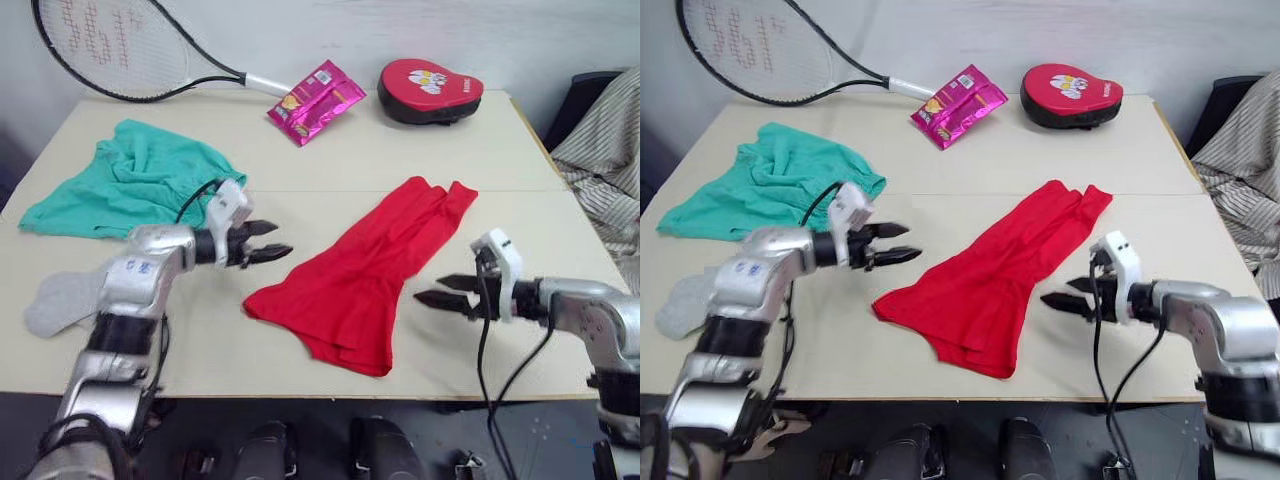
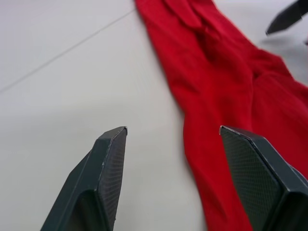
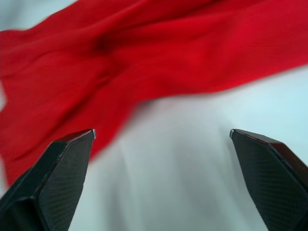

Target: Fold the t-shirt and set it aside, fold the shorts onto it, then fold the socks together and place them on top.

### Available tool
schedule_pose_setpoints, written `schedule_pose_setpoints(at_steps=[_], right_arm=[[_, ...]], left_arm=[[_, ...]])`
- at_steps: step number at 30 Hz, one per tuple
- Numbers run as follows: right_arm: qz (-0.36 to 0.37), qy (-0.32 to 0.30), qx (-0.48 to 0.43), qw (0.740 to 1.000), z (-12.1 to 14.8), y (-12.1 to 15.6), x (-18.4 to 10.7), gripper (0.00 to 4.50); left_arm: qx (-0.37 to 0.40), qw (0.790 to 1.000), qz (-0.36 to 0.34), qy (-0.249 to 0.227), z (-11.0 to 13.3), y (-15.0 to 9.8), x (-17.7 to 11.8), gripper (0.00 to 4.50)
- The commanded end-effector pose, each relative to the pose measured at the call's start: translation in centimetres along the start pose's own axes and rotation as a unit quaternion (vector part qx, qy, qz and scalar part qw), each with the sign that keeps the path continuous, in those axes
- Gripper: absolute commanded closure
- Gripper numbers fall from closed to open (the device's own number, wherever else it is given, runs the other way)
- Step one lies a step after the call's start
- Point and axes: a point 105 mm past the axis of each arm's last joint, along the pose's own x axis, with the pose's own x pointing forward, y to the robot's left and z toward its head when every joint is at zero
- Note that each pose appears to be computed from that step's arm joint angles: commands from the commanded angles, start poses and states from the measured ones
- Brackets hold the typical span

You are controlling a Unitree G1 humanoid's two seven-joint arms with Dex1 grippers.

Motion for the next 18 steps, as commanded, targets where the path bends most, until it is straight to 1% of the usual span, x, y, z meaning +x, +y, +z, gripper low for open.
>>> schedule_pose_setpoints(at_steps=[1,4,6,8,10,13,14,15,16,17,18], right_arm=[[0.011,0.013,-0.040,0.999,-1.2,2.8,0.2,0.04],[0.025,0.008,-0.025,0.999,-2.4,4.6,1.4,0.04],[0.025,0.011,-0.021,0.999,-2.9,5.2,2.3,0.04],[0.024,0.014,-0.016,0.999,-3.5,5.8,3.3,0.04],[0.014,0.012,-0.008,1.000,-3.7,5.9,4.2,0.04],[0.010,0.012,-0.001,1.000,-4.0,6.2,5.0,0.04],[0.009,0.012,0.001,1.000,-4.1,6.2,5.2,0.32],[0.007,0.012,0.002,1.000,-4.2,6.2,5.3,0.43],[0.005,0.012,0.002,1.000,-4.2,6.2,5.3,0.67],[-0.001,0.010,0.002,1.000,-4.2,6.0,5.4,0.96],[-0.006,0.008,0.001,1.000,-4.2,5.9,5.4,1.30]], left_arm=[[0.014,1.000,-0.009,0.009,0.4,0.9,3.8,1.31],[0.022,0.999,-0.032,0.026,0.4,0.3,7.2,1.31],[0.030,0.999,-0.016,0.039,0.2,0.3,8.6,1.31],[0.025,0.998,-0.014,0.048,-0.1,0.0,9.7,1.31],[0.025,0.998,-0.030,0.051,-0.2,-0.8,10.6,1.31],[0.040,0.996,-0.041,0.072,-0.7,-1.6,11.4,1.31],[0.040,0.996,-0.036,0.078,-0.9,-1.6,11.6,1.61],[0.036,0.996,-0.028,0.081,-1.1,-1.5,11.7,1.72],[0.031,0.996,-0.023,0.083,-1.2,-1.5,11.8,1.94],[0.024,0.996,-0.025,0.085,-1.4,-1.6,11.9,2.18],[0.016,0.996,-0.026,0.087,-1.5,-1.7,12.0,2.53]])
